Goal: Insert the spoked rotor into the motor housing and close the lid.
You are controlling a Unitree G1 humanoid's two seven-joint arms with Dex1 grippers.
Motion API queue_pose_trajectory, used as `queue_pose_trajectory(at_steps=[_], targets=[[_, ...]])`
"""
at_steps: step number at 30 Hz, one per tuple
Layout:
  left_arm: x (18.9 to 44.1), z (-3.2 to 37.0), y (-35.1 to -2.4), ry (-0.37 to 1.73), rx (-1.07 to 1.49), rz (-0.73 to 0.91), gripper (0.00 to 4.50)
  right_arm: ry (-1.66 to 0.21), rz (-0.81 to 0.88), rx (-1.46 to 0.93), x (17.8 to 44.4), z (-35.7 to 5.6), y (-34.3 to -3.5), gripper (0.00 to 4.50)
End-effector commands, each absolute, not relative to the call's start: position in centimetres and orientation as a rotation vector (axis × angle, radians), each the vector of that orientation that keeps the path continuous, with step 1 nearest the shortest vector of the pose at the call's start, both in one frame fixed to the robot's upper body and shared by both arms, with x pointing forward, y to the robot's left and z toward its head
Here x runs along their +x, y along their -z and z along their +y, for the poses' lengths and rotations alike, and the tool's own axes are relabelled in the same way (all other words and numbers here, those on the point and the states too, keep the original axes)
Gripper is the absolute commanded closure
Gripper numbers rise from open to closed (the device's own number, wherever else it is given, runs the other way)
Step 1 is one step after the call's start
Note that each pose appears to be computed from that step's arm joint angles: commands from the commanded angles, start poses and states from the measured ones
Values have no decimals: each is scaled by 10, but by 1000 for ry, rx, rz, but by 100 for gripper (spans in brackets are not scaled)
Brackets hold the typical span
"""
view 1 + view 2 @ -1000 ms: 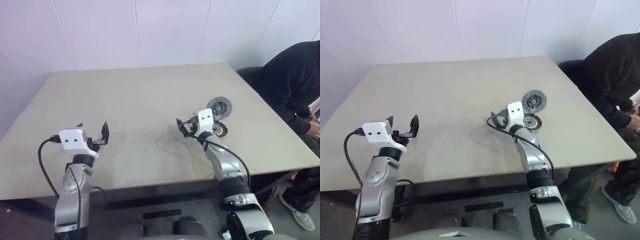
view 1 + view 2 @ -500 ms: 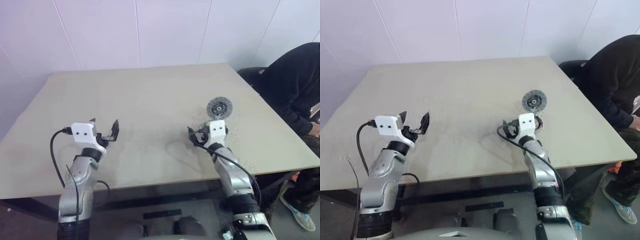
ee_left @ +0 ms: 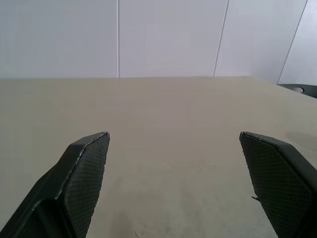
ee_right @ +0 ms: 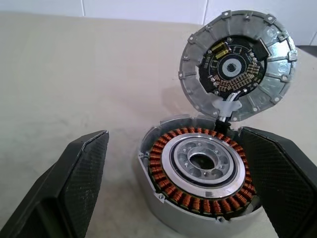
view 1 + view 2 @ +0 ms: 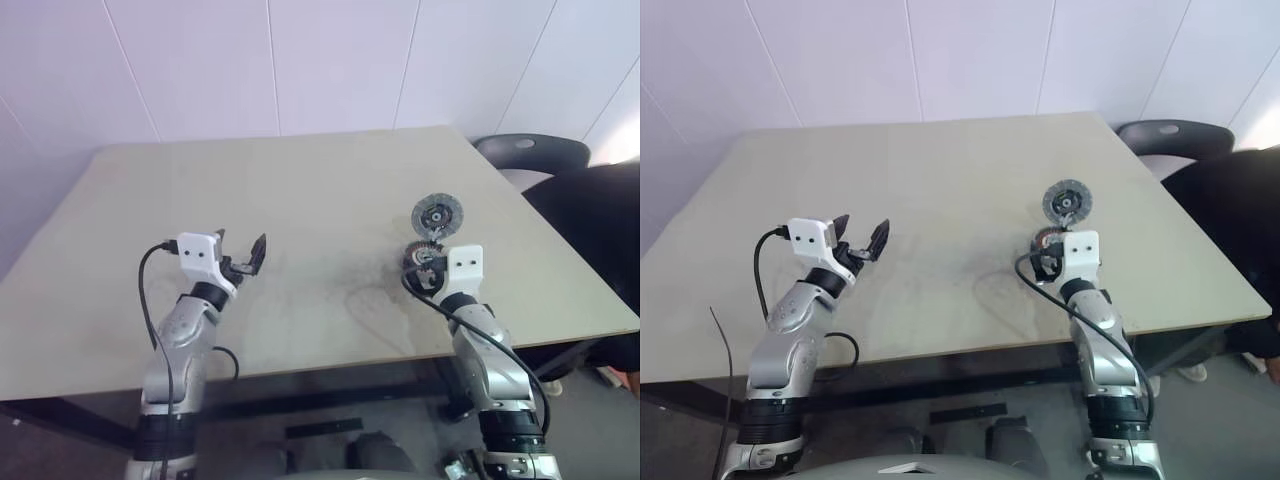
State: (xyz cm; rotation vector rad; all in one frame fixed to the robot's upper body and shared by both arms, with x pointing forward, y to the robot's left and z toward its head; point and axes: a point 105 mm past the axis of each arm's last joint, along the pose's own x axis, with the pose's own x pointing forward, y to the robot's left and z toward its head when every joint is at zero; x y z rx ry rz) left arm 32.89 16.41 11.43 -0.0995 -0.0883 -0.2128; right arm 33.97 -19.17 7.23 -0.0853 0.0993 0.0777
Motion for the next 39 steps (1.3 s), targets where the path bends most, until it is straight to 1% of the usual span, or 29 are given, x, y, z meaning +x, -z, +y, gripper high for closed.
queue_pose_trajectory(at_steps=[1, 7, 13, 23, 39], targets=[[328, 170, -127, 194, -99, -149, 4, -91, 32, -96, 349, -187, -92, 6], [331, 177, -136, 160, -88, -188, 4, -136, 0, -88, 366, -172, -99, 6], [328, 184, -137, 129, -75, -200, 4, -168, -13, -77, 374, -161, -98, 6], [325, 187, -136, 114, -68, -199, 4, -183, -19, -75, 376, -154, -98, 6], [329, 185, -137, 120, -63, -203, 4, -168, -31, -72, 382, -158, -103, 6]])
